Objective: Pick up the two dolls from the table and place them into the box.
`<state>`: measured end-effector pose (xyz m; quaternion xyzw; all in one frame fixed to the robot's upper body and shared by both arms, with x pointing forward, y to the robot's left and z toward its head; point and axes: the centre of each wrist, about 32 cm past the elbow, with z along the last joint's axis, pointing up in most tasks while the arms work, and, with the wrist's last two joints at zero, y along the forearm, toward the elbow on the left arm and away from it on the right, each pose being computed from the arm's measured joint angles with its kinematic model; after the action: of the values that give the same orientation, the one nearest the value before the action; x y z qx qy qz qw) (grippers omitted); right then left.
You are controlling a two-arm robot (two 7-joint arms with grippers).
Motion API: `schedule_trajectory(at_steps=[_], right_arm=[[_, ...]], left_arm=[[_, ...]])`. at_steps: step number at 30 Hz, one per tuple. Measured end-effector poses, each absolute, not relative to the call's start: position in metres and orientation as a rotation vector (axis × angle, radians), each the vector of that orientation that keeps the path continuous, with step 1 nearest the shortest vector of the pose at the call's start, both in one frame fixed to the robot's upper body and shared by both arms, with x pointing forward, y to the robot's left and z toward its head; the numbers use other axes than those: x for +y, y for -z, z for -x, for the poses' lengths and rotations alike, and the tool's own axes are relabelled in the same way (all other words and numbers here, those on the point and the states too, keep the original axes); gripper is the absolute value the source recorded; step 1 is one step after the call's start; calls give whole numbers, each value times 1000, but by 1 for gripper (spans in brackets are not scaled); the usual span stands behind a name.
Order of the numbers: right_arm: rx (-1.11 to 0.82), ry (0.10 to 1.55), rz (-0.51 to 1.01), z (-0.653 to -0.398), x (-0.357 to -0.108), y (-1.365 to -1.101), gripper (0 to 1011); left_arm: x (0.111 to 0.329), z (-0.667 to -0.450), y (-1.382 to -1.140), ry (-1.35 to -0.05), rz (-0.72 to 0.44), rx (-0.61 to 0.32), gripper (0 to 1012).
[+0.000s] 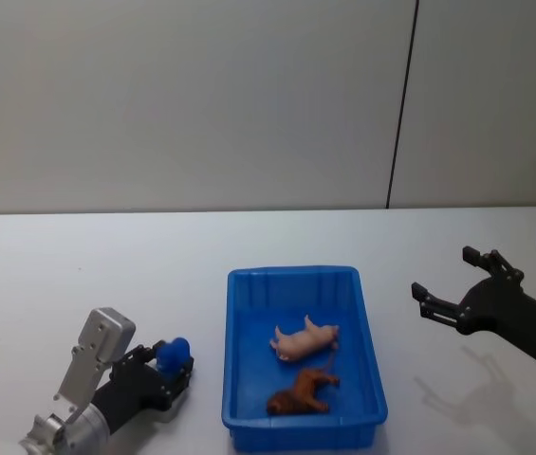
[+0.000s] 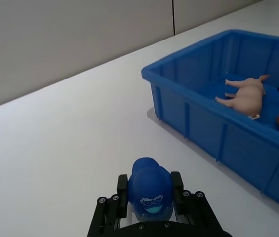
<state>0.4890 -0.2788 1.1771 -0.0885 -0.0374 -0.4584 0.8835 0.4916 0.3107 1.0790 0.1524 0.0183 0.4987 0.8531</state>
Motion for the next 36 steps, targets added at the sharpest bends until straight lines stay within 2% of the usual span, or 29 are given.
schedule_trajectory(at_steps=[7, 20, 24, 26, 30, 31, 36], right_arm=[[-78, 954, 184, -489, -279, -1177, 1001], [-78, 954, 184, -489, -279, -1177, 1001], [-78, 954, 184, -489, -279, -1177, 1001], [-78, 954, 184, -489, -279, -1177, 1001], [-78, 954, 184, -489, -279, -1177, 1001], [-78, 954, 184, -489, -279, -1177, 1001], [-78, 954, 184, -489, -279, -1177, 1001]], left_arm=[[301, -495, -1094, -1053, -288, -16, 491], [256, -511, -1136, -994, -194, -140, 408], [238, -517, -1145, -960, -165, -163, 524], [228, -520, -1149, -942, -150, -169, 617], [219, -523, -1153, -923, -132, -178, 732], [216, -524, -1154, -916, -125, -182, 732], [206, -525, -1159, -897, -102, -195, 904]])
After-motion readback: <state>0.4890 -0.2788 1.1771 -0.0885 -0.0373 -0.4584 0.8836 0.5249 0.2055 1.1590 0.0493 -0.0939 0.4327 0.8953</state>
